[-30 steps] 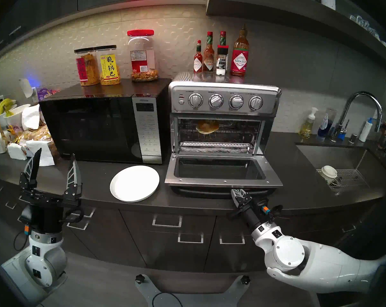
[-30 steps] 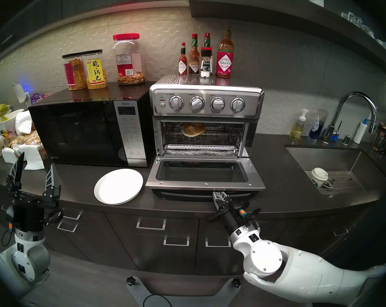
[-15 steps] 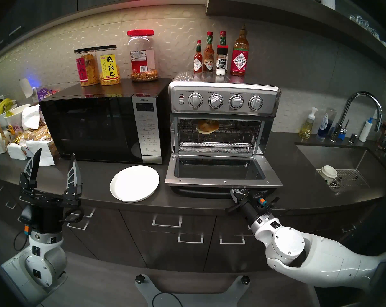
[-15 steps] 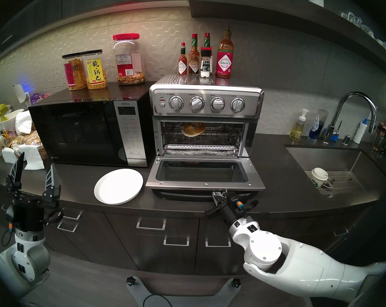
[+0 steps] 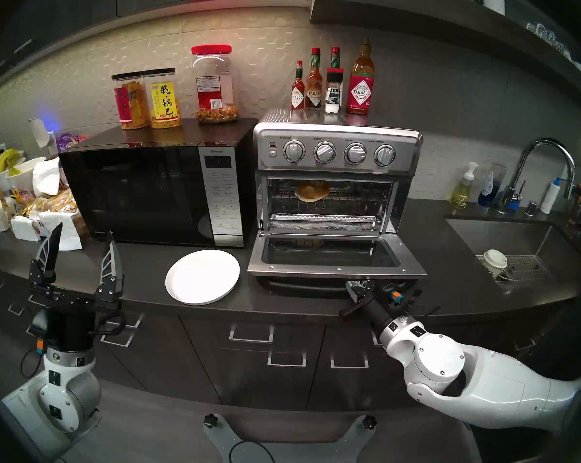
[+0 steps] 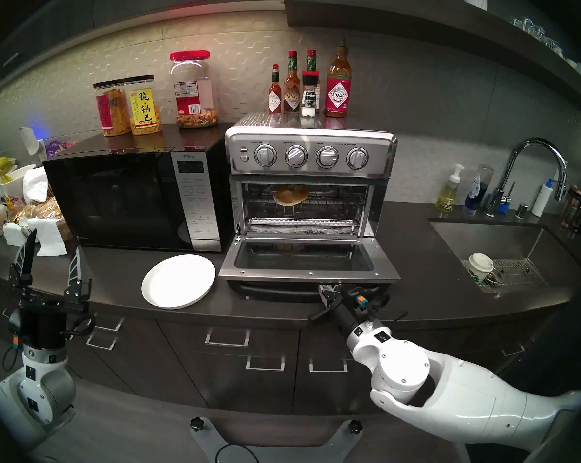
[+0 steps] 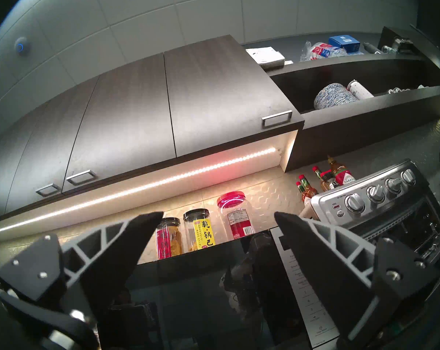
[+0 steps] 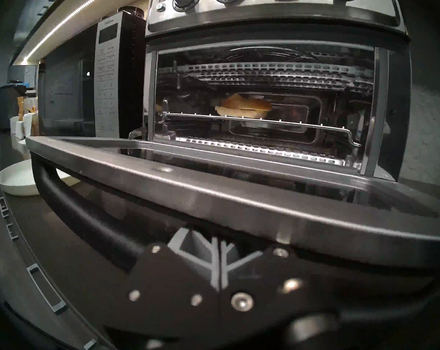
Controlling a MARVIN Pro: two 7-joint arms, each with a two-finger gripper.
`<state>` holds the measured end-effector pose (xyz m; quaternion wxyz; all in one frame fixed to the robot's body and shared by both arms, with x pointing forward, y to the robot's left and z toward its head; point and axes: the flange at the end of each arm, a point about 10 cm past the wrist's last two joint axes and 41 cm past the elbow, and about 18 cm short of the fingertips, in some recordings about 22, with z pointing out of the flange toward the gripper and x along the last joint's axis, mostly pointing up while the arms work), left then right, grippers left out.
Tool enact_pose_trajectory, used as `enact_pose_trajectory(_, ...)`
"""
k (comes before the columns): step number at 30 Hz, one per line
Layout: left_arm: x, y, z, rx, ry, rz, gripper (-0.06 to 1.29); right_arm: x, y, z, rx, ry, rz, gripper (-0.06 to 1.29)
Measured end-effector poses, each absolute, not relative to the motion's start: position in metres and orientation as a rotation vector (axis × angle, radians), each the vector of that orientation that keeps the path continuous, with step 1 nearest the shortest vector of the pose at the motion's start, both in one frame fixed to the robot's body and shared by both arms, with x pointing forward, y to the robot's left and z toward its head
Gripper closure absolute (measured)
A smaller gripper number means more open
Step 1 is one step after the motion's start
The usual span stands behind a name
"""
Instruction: Open the oven and place the bagel inside on the rack
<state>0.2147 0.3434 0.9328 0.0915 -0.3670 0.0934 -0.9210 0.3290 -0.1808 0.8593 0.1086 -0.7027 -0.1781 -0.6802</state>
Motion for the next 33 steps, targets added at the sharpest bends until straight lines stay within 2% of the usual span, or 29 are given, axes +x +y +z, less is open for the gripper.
enact_pose_trajectory(33,0.216,0.343,0.933,-1.086,0.277,-2.738,-0.02,0.358,-0.199,0.963,-2.067,-0.606,-1.876,1.25)
